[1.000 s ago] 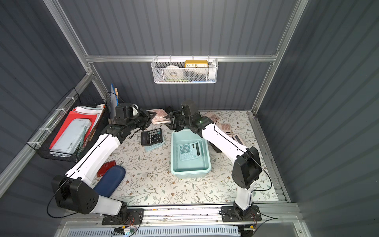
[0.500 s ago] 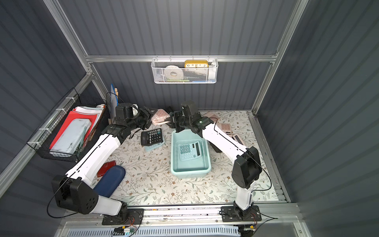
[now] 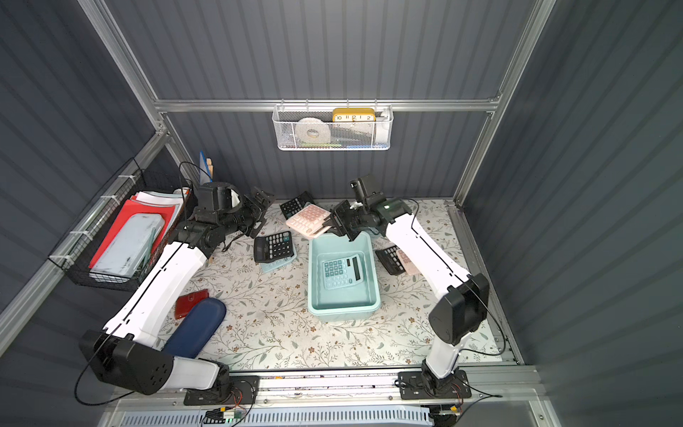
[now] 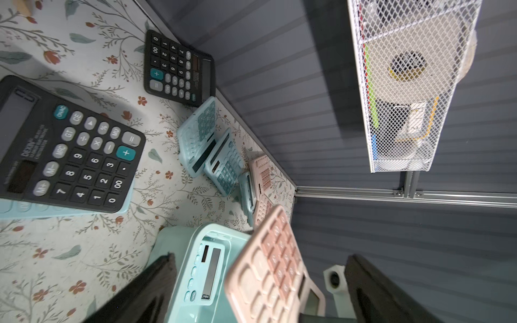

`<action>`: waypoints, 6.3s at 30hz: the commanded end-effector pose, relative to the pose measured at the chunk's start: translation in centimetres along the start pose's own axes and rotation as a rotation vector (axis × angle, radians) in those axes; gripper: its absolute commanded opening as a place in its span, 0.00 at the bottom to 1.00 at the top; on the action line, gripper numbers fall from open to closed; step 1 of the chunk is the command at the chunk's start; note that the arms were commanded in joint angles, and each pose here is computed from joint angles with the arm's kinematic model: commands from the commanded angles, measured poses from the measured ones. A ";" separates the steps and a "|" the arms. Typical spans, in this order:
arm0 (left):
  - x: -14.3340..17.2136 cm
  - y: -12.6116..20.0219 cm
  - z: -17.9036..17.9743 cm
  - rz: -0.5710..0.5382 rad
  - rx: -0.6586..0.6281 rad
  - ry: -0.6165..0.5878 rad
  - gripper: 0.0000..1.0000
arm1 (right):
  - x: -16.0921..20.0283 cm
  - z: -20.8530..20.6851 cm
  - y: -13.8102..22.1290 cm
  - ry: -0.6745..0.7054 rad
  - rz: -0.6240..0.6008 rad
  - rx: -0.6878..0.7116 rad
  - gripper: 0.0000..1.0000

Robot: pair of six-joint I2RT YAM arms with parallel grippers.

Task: Put the calculator in the storage box
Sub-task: Place the calculator in the storage box, then adjust the storage box at the center of the board, then adjust the calculator in the storage box.

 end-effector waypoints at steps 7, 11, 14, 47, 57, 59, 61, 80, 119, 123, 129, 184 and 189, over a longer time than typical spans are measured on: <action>0.4 0.5 0.8 0.025 -0.106 -0.062 0.99 | 4.8 -5.5 7.7 0.358 0.098 0.239 0.00; 0.5 -0.1 1.3 0.044 -0.125 -0.057 0.99 | 6.5 -8.1 8.7 0.425 0.216 0.371 0.00; 0.6 -0.5 1.6 0.060 -0.138 -0.054 0.99 | 7.3 -9.6 9.1 0.453 0.302 0.452 0.00; 1.1 -3.1 4.1 0.102 -0.174 -0.045 0.99 | 7.8 -15.7 -4.2 0.488 0.663 0.972 0.00; 1.2 -3.2 4.4 0.113 -0.188 -0.047 0.99 | 8.8 -18.4 -6.0 0.461 0.698 0.995 0.00; 1.2 -3.3 4.3 0.117 -0.185 -0.050 0.99 | 8.9 -18.6 -6.0 0.453 0.702 0.994 0.00; 1.2 -3.4 4.2 0.122 -0.182 -0.055 0.99 | 8.9 -18.4 -5.8 0.458 0.696 0.994 0.05; 1.5 -1.6 4.9 0.127 -0.264 -0.078 0.99 | 6.2 -13.6 0.8 0.510 0.527 0.877 0.54; 4.1 -4.0 8.7 0.354 -0.345 -0.045 0.99 | 4.6 -15.4 -0.3 0.425 0.430 0.402 0.69; 4.0 -3.9 8.7 0.351 -0.355 -0.049 0.99 | 3.8 -15.7 2.0 0.459 0.362 0.582 0.69; 4.0 -3.6 9.3 0.354 -0.406 -0.066 0.99 | 4.6 -12.8 2.6 0.633 0.336 0.607 0.63; 3.2 -3.5 10.7 0.340 -0.543 -0.100 0.99 | 3.2 -11.0 1.5 0.844 0.131 0.699 0.53; 1.1 -3.2 12.6 0.298 -0.655 -0.061 0.99 | 2.8 -12.7 2.0 0.725 0.139 0.607 0.57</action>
Point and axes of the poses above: each gripper's point midway between its finger pads, its own y axis back along the fingers, its own z axis along the line the jaws close on, x = y × z, the point moved 6 cm from there along y, back along the fingers, and after that the axes turned 12 degrees about y, right-handed, at the moved point
